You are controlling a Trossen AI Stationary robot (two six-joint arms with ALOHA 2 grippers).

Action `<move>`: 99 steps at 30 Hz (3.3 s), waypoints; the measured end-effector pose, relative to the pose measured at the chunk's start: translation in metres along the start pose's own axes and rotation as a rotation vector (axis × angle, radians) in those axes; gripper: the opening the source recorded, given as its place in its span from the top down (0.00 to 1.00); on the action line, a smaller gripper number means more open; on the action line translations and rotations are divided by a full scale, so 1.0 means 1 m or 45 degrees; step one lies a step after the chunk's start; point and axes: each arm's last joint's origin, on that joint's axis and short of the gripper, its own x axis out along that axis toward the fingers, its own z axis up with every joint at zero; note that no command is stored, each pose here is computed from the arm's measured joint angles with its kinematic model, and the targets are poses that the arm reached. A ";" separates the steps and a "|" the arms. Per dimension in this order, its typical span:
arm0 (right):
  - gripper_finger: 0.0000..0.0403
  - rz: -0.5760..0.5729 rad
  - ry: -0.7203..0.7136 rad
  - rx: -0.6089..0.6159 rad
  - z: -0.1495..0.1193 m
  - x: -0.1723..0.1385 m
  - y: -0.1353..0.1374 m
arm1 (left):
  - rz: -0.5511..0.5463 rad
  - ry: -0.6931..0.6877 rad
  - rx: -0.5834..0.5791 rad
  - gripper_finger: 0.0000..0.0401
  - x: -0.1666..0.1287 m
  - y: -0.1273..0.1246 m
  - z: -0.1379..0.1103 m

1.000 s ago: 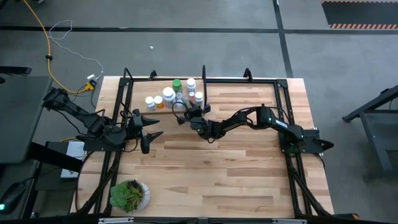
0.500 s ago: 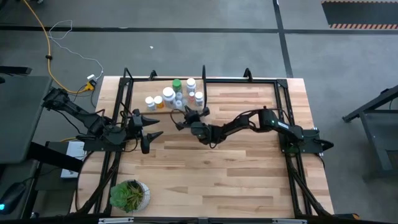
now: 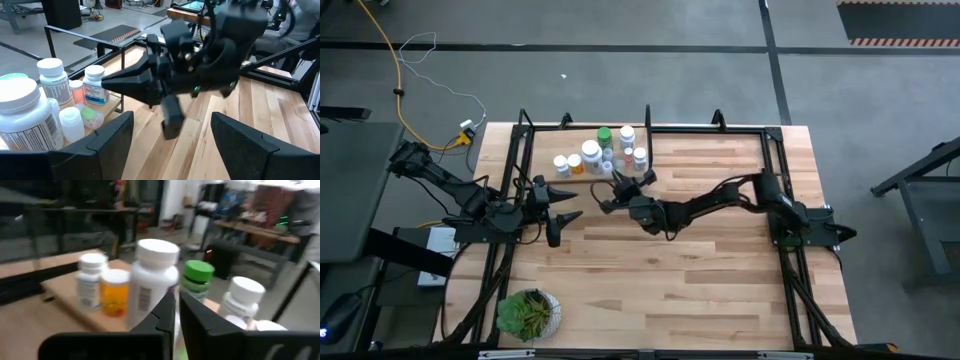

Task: Pick and place medicine bottles onto shelf by color
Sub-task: Adjust the small green pill bottle on the shelf

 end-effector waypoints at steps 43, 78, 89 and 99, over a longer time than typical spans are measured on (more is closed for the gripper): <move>0.41 0.158 0.589 0.533 -0.017 0.013 -0.030 | -0.003 -0.004 -0.006 0.36 0.000 0.000 0.000; 0.41 -0.061 0.467 0.728 -0.036 0.027 -0.032 | -0.012 -0.025 -0.022 0.36 0.000 -0.001 0.003; 0.41 -0.050 0.517 0.794 -0.038 0.033 -0.037 | -0.012 -0.025 -0.021 0.36 0.000 -0.001 0.003; 0.41 -0.056 0.601 0.806 -0.044 0.037 -0.043 | -0.012 -0.024 -0.021 0.36 0.000 -0.001 0.003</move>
